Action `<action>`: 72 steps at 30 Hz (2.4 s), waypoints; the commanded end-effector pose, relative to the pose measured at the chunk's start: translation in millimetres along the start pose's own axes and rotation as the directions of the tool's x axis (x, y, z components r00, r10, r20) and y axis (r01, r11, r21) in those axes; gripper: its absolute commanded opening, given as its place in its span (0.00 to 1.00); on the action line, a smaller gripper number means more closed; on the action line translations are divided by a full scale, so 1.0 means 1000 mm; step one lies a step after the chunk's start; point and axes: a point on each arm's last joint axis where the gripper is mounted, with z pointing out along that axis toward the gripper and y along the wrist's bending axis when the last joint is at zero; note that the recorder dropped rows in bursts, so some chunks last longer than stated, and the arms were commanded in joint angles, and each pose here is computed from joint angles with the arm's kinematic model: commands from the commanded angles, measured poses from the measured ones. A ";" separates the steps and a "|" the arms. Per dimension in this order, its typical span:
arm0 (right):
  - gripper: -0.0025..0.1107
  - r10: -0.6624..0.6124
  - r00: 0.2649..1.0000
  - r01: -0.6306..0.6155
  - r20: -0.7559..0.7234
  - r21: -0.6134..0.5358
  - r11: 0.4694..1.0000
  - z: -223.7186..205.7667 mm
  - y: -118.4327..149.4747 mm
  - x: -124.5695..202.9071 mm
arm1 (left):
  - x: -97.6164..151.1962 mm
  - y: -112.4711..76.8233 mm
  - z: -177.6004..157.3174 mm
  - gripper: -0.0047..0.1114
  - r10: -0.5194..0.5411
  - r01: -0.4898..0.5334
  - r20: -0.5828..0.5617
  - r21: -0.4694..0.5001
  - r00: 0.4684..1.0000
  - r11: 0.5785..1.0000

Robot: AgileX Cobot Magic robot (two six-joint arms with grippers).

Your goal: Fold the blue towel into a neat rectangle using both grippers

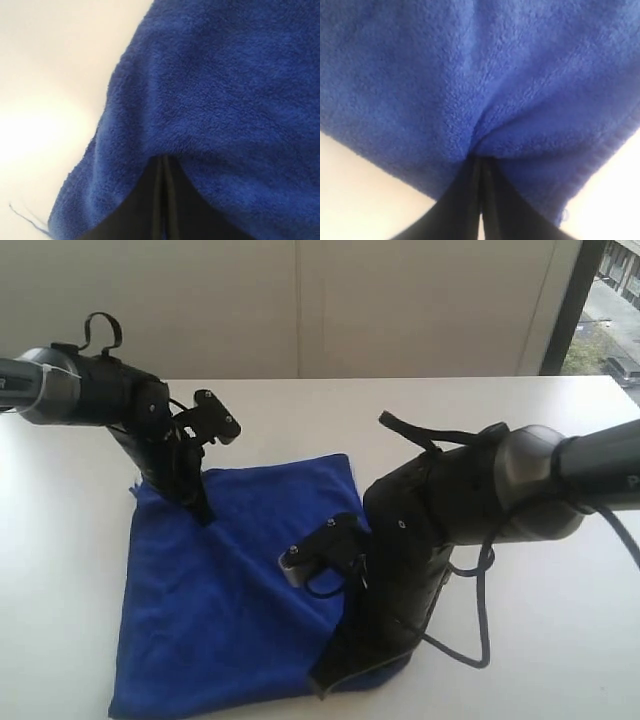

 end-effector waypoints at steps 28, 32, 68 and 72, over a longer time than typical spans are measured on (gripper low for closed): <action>0.02 -0.050 0.894 -0.072 0.446 0.253 0.965 -0.118 -0.077 -0.038 | -0.009 0.009 -0.130 0.04 -0.179 0.173 0.159 0.052 0.971 0.984; 0.02 -0.037 0.866 -0.010 0.499 0.091 0.996 -0.130 -0.113 -0.064 | 0.010 -0.027 -0.134 0.04 -0.166 0.155 0.106 0.104 0.980 0.982; 0.02 0.046 0.900 0.015 0.433 -0.135 0.991 0.020 -0.174 -0.181 | 0.108 -0.123 -0.081 0.04 -0.426 0.427 -0.051 0.187 0.903 0.885; 0.02 0.047 0.905 0.012 0.423 -0.136 0.991 0.029 -0.175 -0.181 | 0.115 -0.131 -0.074 0.04 -0.421 0.428 -0.077 0.193 0.904 0.883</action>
